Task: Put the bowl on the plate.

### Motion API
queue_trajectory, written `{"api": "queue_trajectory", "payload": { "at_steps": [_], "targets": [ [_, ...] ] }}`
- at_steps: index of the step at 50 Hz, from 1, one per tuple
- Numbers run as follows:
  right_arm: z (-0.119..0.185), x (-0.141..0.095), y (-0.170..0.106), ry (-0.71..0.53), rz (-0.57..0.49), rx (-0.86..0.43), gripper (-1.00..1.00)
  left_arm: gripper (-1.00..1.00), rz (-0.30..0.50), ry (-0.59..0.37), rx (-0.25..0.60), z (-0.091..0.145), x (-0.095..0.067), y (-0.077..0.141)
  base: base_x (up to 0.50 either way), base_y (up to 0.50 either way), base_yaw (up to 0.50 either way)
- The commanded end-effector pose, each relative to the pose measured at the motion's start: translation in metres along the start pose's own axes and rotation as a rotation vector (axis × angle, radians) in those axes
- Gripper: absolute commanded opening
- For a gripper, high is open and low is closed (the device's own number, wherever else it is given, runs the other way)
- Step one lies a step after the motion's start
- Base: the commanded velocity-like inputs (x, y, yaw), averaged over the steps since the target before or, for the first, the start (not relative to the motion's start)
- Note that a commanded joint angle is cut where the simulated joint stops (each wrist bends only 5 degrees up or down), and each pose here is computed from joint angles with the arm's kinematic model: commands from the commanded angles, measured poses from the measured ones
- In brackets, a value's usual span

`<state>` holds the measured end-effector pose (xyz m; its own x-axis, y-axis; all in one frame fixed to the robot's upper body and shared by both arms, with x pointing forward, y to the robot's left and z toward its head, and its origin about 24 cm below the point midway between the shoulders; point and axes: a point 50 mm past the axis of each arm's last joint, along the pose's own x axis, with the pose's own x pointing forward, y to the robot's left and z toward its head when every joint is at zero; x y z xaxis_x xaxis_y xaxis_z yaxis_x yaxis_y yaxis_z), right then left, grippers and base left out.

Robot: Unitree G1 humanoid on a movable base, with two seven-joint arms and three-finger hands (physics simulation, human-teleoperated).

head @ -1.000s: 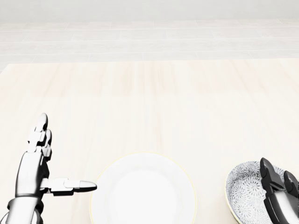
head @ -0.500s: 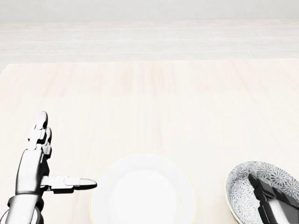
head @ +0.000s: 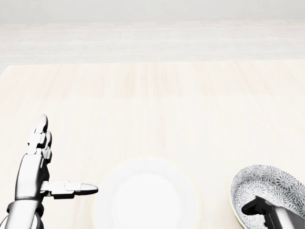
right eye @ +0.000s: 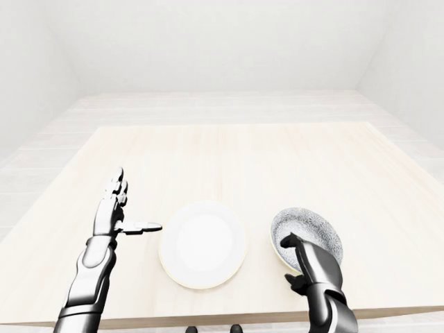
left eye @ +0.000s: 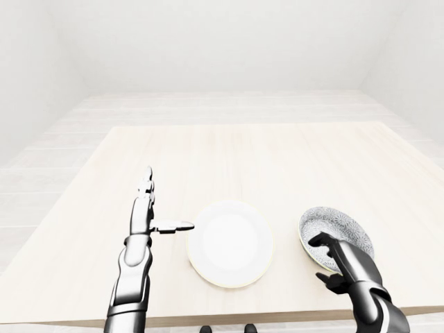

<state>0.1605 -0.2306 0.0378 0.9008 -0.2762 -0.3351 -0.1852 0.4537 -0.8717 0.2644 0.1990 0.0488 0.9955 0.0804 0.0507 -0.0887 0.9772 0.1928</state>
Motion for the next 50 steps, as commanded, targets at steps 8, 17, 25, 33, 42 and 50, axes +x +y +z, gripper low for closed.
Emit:
{"api": "queue_trajectory", "payload": {
  "at_steps": [8, 17, 25, 33, 42, 50],
  "targets": [
    [0.0, -0.001, -0.001, -0.002, 0.004, 0.015, -0.66, 1.0, 0.001, -0.001, 0.002, 0.001, 0.001, 0.001, 0.0, 0.0, 0.0],
    [0.0, -0.002, -0.001, 0.0, 0.008, 0.015, -0.73, 1.0, 0.004, -0.002, 0.001, 0.001, 0.001, 0.002, 0.0, 0.0, 0.0],
    [0.002, -0.001, -0.003, -0.007, 0.005, 0.009, -0.84, 1.0, 0.005, -0.002, 0.001, 0.001, 0.0, 0.002, 0.0, 0.0, 0.0],
    [0.018, 0.001, -0.02, -0.062, -0.033, -0.046, -0.83, 1.0, 0.001, -0.009, 0.0, 0.005, 0.005, 0.0, 0.0, 0.0, 0.0],
    [0.041, 0.004, -0.032, -0.133, -0.063, -0.109, -0.84, 1.0, -0.002, -0.011, -0.001, 0.006, 0.006, -0.002, 0.0, 0.0, 0.0],
    [0.061, 0.008, -0.042, -0.193, -0.084, -0.175, -0.87, 1.0, 0.004, -0.014, 0.003, 0.006, 0.007, 0.0, 0.0, 0.0, 0.0]
  ]
}}
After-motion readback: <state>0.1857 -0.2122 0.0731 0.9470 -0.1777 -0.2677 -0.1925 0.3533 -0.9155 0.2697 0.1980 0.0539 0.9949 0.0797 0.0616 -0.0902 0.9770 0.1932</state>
